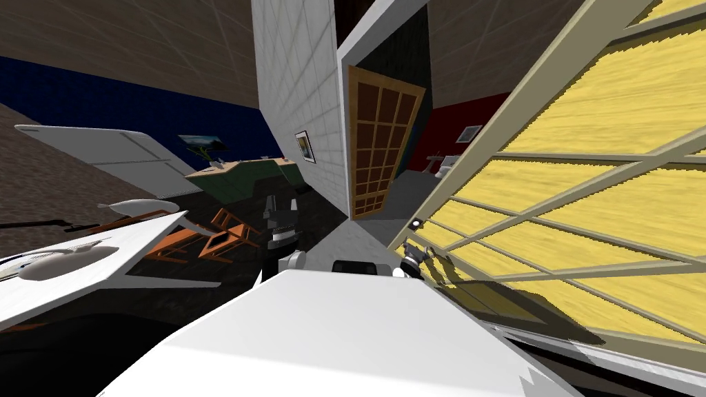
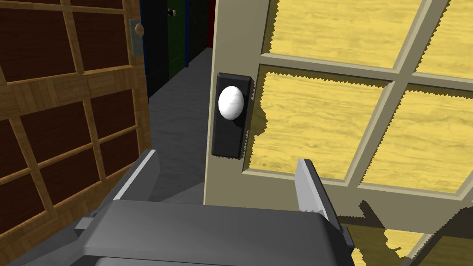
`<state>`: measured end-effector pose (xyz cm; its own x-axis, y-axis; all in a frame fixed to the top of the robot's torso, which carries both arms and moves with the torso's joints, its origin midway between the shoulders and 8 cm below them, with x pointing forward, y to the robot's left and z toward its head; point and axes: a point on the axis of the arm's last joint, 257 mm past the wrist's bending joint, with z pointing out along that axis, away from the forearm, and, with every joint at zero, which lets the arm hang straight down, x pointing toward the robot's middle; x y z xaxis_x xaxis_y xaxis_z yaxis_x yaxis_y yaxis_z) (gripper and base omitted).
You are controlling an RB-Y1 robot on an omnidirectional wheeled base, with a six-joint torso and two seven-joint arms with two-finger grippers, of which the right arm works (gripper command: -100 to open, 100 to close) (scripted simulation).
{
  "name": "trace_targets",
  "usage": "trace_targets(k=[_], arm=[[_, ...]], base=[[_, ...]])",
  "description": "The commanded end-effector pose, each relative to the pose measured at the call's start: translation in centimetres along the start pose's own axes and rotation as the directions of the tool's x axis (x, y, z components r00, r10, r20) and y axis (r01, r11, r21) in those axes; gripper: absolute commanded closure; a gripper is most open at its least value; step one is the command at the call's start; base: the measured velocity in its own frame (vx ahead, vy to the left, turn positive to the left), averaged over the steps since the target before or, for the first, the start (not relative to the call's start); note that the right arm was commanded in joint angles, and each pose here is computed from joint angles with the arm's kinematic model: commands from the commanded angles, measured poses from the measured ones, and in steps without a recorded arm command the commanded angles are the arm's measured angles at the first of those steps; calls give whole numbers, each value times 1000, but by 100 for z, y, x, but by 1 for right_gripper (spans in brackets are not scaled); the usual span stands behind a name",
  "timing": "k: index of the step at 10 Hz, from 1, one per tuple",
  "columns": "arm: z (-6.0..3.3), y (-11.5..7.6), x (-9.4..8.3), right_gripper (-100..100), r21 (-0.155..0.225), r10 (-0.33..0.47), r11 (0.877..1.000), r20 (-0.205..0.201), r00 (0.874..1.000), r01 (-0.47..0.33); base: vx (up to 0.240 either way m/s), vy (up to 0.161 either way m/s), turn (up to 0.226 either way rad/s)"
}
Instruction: Push the door open
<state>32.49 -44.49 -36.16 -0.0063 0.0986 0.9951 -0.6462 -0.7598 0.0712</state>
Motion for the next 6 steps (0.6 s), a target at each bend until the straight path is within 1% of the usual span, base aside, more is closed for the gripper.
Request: trace_targets(k=[1,3,5,6], arm=[[-36,64,-97,-100,-19,19,1000,18,1000,-19],[-90,197,-254,-100,-55,48,997,47,998,-46],[-141,311,-378,-100,-86,71,994,68,995,-65],[-128,271,-354,-100,-75,62,995,63,996,-58]], base=[[107,-96,138],[110,-77,160],[102,-108,161],[51,-51,30]])
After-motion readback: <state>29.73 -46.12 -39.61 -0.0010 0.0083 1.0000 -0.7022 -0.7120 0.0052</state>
